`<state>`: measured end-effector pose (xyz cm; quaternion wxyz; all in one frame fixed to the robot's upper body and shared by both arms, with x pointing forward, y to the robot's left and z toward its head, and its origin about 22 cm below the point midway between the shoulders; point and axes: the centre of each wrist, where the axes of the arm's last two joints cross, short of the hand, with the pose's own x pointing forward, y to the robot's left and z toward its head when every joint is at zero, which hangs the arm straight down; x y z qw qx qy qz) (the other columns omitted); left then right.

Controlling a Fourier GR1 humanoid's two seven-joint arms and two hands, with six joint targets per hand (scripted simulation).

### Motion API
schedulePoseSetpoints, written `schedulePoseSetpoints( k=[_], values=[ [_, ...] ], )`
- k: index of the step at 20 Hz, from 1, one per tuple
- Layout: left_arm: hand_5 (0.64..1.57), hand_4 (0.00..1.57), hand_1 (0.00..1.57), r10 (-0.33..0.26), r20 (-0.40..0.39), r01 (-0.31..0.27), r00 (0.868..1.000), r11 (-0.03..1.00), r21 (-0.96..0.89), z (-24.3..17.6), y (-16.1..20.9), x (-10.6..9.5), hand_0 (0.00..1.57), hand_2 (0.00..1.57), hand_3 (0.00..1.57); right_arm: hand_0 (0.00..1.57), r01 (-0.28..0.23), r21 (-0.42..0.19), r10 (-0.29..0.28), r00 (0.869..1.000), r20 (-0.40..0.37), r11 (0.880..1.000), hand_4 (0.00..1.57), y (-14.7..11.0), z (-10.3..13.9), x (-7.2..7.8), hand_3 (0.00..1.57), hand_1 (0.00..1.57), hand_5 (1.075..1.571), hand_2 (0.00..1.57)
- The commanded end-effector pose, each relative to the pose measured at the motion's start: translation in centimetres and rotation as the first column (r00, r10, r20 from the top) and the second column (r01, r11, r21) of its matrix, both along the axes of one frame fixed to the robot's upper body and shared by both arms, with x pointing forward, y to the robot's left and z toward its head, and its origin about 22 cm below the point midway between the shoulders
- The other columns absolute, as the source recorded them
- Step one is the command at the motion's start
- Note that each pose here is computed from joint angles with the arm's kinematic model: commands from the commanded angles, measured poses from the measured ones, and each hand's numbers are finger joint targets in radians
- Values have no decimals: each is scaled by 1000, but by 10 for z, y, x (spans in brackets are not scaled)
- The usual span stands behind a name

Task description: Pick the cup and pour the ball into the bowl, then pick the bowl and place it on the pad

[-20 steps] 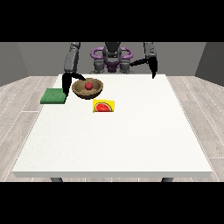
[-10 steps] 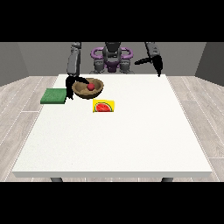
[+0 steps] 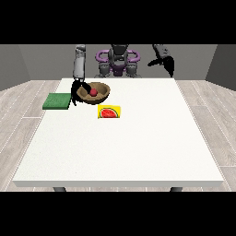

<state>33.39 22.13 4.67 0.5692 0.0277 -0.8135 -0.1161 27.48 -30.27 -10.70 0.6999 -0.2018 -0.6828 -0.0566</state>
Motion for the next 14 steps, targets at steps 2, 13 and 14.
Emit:
schedulePoseSetpoints(
  k=[2,13,14],
  values=[
    [1466,898,0,6,-41,-7,999,1000,-7,-7,-3,1,0,0,0,1571,97,-187,-148,948,-281,978,898,-24,-1,-8,1256,1571,1566,1571],
    [1407,1006,0,250,-284,-257,926,966,15,-77,93,-34,0,0,0,1571,-76,-145,-5,872,-489,987,816,8,104,72,785,1571,1568,1571],
    [1407,1003,0,225,-275,-237,935,971,-13,-79,69,-33,0,0,0,1571,-42,-144,-34,874,-485,989,808,-24,113,70,744,1571,1567,1571]
  ],
)
